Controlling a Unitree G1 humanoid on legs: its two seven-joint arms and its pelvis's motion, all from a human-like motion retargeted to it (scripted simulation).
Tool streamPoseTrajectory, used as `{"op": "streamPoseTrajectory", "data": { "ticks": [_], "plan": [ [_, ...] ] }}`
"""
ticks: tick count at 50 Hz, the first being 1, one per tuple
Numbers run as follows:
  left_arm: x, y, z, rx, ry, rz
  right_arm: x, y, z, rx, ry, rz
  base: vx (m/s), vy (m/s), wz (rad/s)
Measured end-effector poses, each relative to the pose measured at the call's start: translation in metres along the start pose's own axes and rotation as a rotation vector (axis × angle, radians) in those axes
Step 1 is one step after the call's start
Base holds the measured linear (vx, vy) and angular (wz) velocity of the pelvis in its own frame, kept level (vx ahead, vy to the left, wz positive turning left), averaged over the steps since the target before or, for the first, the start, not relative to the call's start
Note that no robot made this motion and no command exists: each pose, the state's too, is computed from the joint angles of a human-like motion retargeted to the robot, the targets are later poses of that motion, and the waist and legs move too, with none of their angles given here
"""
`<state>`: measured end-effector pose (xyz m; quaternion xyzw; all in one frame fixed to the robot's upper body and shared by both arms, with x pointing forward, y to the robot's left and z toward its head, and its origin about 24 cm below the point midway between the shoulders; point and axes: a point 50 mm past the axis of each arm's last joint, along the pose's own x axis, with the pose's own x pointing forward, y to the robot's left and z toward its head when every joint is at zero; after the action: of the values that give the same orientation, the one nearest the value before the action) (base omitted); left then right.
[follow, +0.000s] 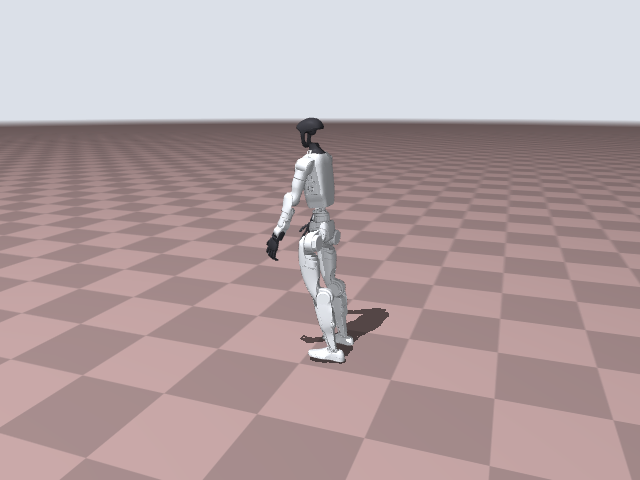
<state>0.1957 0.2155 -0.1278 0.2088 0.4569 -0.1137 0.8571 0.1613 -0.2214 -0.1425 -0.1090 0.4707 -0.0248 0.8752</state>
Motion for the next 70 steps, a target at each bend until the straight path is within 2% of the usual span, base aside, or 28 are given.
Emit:
{"op": "streamPoseTrajectory", "data": {
  "ticks": [16, 22, 27, 30, 32, 38, 42, 45, 46, 47, 48, 49, 56, 61, 63, 65, 70],
  "plan": [
    [-0.003, -0.018, -0.02, -0.05, -0.002, 0.006, 0.004, 0.002, 0.021, 0.037, -0.056, -0.027, 0.09, -0.05, -0.05],
    [-0.011, -0.035, -0.054, 0.033, 0.15, -0.091, 0.008, 0.008, 0.044, 0.068, -0.073, -0.004, 0.13, -0.11, 0.04],
    [-0.018, -0.047, -0.073, -0.083, 0.168, -0.142, 0.01, 0.009, 0.074, 0.035, -0.146, -0.011, 0.14, -0.1, -0.34],
    [-0.024, -0.053, -0.088, -0.061, 0.243, -0.211, 0.011, 0.013, 0.092, 0.023, -0.166, 0.057, 0.17, -0.02, -0.39],
    [-0.027, -0.054, -0.095, -0.133, 0.224, -0.153, 0.01, 0.008, 0.108, 0.087, -0.243, -0.024, 0.24, 0.01, -0.28],
    [-0.039, -0.06, -0.118, -0.147, 0.283, -0.124, 0.005, 0.006, 0.142, 0.163, -0.378, -0.053, 0.28, 0.05, -0.34],
    [-0.042, -0.062, -0.124, -0.213, 0.262, -0.075, 0.001, 0.005, 0.153, 0.129, -0.45, -0.068, 0.37, 0.12, -0.29],
    [-0.047, -0.065, -0.131, -0.253, 0.271, -0.071, 0.003, 0.007, 0.143, 0.041, -0.423, -0.077, 0.42, 0.14, -0.16],
    [-0.047, -0.057, -0.132, -0.505, 0.256, -0.023, 0.004, 0.01, 0.137, 0.052, -0.402, -0.039, 0.45, 0.16, -0.24],
    [-0.048, -0.054, -0.133, -0.595, 0.246, -0.006, 0.005, 0.012, 0.132, 0.042, -0.383, -0.023, 0.48, 0.18, -0.19],
    [-0.049, -0.06, -0.135, -0.363, 0.273, -0.052, 0.006, 0.011, 0.127, -0.013, -0.366, -0.05, 0.51, 0.19, -0.18],
    [-0.051, -0.063, -0.137, -0.268, 0.283, -0.074, 0.006, 0.012, 0.119, -0.025, -0.345, -0.053, 0.52, 0.2, -0.25],
    [-0.047, -0.05, -0.132, -0.344, 0.289, -0.045, 0.007, 0.016, 0.044, 0.014, -0.124, 0.002, 0.59, 0.25, -0.05],
    [-0.033, -0.031, -0.107, -0.203, 0.307, -0.054, -0.002, 0.014, -0.009, 0.149, 0.028, 0.006, 0.52, 0.24, 0.55],
    [-0.025, -0.017, -0.087, -0.168, 0.277, -0.02, -0.006, 0.012, -0.027, 0.156, 0.082, 0.006, 0.47, 0.21, 0.5],
    [-0.018, -0.007, -0.068, -0.035, 0.27, -0.002, -0.013, 0.007, -0.048, 0.219, 0.133, -0.036, 0.45, 0.2, 0.75],
    [0.0, 0.04, 0.035, -0.008, -0.018, 0.132, -0.019, -0.003, -0.065, 0.161, 0.214, -0.031, 0.42, 0.13, 0.48]
  ]
}}
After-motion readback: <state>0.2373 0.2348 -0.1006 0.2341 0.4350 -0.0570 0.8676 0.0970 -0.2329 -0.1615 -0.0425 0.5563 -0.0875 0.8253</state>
